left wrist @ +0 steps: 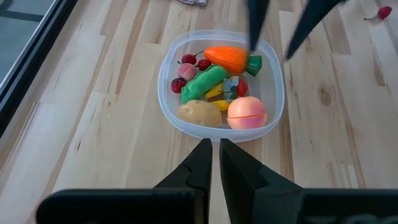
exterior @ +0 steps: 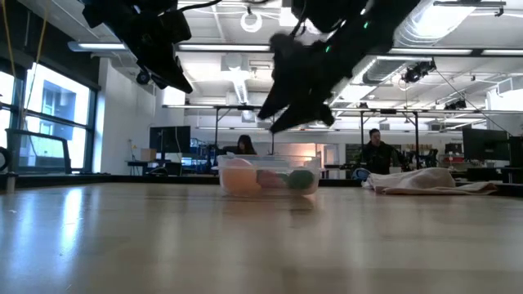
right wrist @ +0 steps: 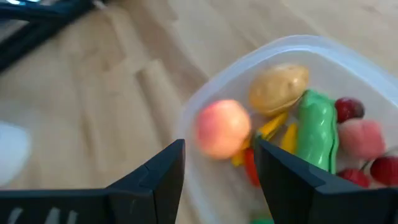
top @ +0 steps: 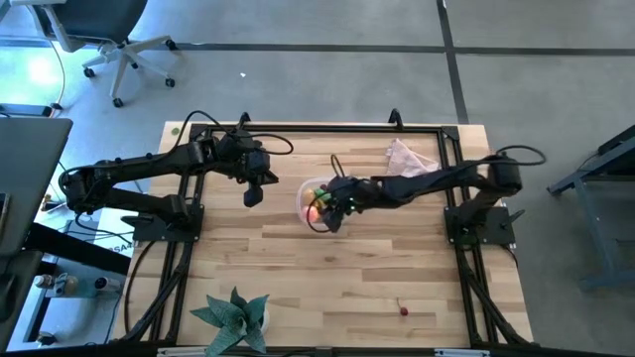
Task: Pick and placing Produce into tupperware
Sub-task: Put the red cherry into the transparent bin
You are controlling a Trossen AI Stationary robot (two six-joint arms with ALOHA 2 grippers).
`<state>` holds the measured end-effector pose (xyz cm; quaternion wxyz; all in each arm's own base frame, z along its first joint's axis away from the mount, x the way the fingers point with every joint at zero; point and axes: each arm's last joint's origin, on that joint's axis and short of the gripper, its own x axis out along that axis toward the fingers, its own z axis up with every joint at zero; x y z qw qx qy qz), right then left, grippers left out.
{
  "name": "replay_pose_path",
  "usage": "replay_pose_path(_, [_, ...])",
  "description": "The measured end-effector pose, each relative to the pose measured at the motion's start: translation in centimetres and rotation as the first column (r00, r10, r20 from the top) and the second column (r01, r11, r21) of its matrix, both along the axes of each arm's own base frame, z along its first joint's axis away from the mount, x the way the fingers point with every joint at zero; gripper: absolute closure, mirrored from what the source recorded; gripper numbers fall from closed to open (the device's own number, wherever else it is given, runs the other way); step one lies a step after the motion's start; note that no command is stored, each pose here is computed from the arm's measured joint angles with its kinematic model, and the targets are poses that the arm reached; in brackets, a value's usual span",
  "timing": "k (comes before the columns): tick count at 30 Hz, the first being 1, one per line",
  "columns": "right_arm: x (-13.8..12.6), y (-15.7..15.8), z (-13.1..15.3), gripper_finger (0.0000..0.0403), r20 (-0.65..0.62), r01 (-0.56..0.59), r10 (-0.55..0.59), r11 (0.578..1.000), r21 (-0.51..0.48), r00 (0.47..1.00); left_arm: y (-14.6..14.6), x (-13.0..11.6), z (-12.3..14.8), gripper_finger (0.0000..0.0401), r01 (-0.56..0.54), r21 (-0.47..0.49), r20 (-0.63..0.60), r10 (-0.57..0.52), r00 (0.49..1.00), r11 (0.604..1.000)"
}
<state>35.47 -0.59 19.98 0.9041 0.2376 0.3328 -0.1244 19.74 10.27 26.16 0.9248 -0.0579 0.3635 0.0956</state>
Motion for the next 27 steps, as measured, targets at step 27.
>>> replay_pose_path(27, [-16.7,22.9,0.7,0.0220,-0.432,0.441,-0.275,0.827,0.348,0.859,0.0,0.0,0.0,0.0380,-0.008,0.007,-0.004,0.008,1.000,1.000])
